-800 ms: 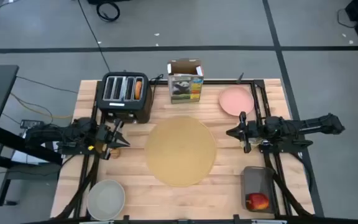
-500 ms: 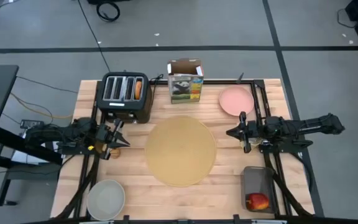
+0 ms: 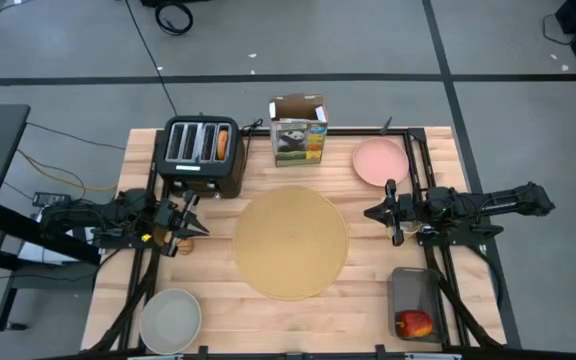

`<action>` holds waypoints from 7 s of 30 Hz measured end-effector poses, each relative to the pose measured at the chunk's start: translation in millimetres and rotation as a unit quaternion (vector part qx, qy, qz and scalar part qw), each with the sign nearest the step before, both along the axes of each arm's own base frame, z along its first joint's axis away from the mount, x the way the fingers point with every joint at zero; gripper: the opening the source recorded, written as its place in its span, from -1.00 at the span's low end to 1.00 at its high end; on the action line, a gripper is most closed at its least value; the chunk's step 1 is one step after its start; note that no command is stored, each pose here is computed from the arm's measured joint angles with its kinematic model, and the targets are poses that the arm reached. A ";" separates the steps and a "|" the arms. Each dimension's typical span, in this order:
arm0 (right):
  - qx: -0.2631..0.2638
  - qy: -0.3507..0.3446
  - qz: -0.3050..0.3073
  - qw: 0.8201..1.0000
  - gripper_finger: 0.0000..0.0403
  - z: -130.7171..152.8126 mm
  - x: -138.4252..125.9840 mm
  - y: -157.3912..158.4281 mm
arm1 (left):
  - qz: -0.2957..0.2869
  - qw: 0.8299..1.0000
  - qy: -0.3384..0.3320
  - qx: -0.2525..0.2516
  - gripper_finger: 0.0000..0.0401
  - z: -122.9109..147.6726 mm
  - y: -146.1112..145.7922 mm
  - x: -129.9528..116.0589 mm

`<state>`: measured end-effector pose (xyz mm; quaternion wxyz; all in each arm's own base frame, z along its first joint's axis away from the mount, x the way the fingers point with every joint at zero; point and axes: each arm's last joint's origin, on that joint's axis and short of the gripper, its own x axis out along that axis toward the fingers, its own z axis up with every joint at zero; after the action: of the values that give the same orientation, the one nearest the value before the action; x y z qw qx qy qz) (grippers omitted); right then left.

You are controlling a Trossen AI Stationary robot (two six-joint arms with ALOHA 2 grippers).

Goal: Arrange a breakfast setting

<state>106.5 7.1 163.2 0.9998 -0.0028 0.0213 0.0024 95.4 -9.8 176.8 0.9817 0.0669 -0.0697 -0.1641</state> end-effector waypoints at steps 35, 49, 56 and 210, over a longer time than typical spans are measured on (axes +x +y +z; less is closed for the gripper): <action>0.000 0.000 0.000 1.000 -0.83 0.1 0.0 0.0 | 0.000 1.000 0.000 0.000 -0.85 0.1 0.0 0.0; 0.000 -0.004 -0.012 1.000 -0.83 0.7 0.0 -0.7 | -0.001 0.998 -0.062 -0.008 -0.85 12.2 0.0 -2.3; 0.002 -0.015 -0.013 1.000 -0.83 2.9 0.1 -0.8 | 0.122 0.955 -0.236 -0.135 -0.85 45.9 9.4 -16.6; -0.038 0.458 0.019 0.888 -0.03 147.3 87.4 85.0 | 0.063 0.684 0.635 0.353 -0.93 39.1 -93.9 307.7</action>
<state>193.9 92.1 310.5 0.8780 -0.0403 0.4765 0.0214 403.1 -103.7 215.9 0.7022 0.2927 0.6384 -0.1173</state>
